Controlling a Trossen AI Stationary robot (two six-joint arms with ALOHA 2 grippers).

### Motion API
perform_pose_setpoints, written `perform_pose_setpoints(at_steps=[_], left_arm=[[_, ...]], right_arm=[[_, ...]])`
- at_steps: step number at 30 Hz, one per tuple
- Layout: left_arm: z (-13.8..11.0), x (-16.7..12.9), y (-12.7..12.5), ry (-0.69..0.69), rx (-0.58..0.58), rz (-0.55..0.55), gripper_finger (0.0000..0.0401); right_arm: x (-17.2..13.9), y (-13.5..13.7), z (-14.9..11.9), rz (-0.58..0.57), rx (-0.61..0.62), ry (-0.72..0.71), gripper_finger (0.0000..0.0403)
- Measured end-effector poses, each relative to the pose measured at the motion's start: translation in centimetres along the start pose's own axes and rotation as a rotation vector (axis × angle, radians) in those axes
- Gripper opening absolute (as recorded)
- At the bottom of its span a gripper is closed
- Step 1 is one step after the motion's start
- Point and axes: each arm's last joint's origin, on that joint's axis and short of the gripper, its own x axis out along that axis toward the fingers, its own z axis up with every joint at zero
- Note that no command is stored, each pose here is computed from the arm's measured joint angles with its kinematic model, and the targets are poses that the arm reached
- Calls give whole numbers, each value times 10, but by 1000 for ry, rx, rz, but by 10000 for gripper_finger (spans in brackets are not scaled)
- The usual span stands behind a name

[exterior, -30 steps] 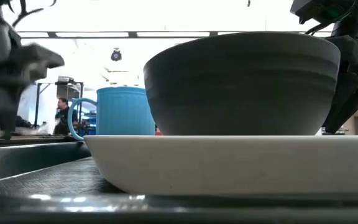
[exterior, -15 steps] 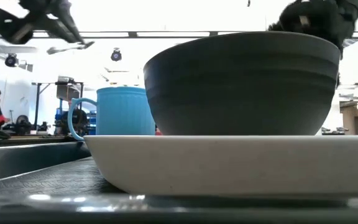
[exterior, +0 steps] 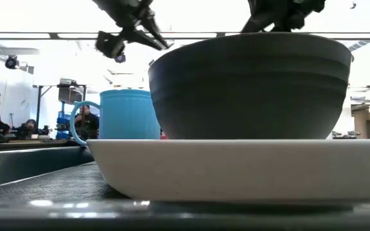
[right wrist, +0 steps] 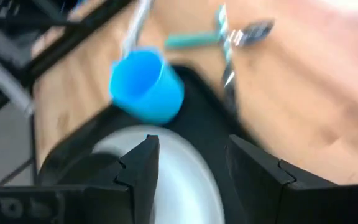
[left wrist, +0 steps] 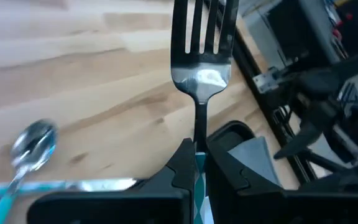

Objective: Set up tray
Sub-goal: Put the blue green fork on the gray napkin

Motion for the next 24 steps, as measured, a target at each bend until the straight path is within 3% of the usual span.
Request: perform_pose_setpoints(at_steps=[4,12,24], left_arm=[[11,12,-25,-20,85,-34,2],[30,40,-68,-19,219,-100,5],[33,47,-77,5,256,-137,5]], right_arm=[[-5,5,14,-70,16,-157,173],[-6,9,30,-24,47,-284,191],[-7,10,33,-43,73,-343,251]])
